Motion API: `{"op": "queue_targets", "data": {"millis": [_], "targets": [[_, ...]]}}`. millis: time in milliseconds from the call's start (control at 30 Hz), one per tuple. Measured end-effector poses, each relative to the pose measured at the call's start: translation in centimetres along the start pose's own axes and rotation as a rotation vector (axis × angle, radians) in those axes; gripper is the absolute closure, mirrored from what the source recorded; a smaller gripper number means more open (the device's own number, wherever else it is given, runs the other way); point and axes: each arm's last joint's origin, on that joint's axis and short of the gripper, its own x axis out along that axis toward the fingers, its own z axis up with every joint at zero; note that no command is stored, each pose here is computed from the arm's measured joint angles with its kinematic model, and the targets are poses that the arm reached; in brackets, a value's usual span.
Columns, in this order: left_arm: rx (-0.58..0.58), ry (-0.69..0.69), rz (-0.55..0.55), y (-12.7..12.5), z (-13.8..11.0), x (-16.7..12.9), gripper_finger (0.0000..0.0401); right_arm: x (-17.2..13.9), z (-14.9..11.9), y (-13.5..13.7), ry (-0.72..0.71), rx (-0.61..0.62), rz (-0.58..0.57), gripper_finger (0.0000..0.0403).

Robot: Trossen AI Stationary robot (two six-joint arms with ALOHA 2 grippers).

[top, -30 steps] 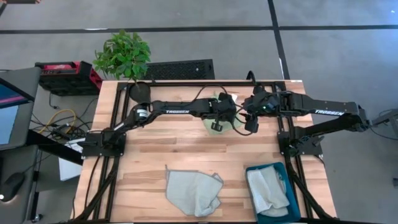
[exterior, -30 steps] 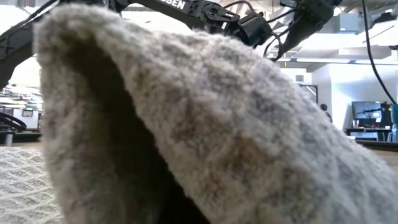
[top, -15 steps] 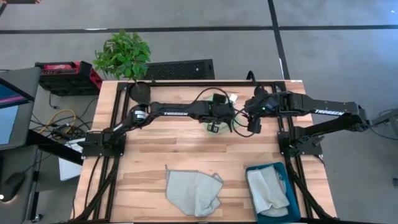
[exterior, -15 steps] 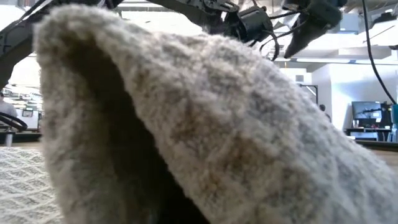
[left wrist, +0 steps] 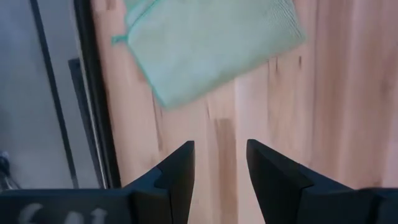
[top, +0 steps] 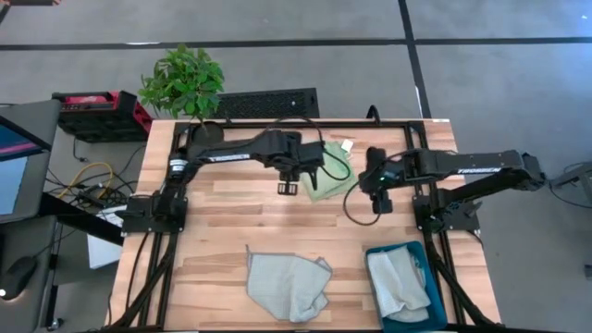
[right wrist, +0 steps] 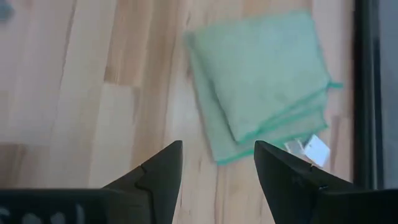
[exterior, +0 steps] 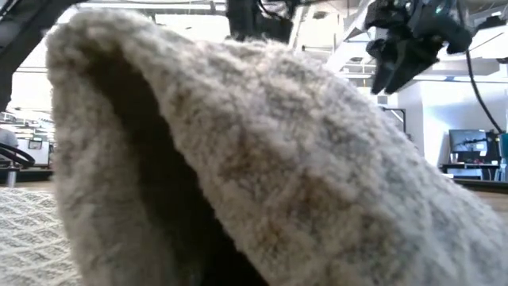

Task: Fold microfiber towels
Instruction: Put the green microfiber towel into the blue bin

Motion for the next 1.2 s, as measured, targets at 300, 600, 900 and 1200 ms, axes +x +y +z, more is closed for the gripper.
{"op": "queue_targets", "data": {"millis": [300,600,900,1200], "targets": [[-0.097,-0.024,0.018,-0.5,-3.2,-6.3,0.0262,5.7,2.3,0.1,-0.009,-0.076,-0.010,0.0180],[-0.106,-0.067,0.064,-1.9,-4.9,-9.8,0.0262,12.4,2.6,-0.3,0.114,-0.101,0.012,0.0180],[-0.090,-0.064,0.068,-3.0,-5.3,-10.7,0.0262,15.9,2.0,-1.9,0.143,-0.084,0.013,0.0180],[-0.085,-0.065,0.071,-3.0,-5.3,-10.7,0.0262,18.1,0.7,-2.9,0.168,-0.054,0.134,0.0180]]}}
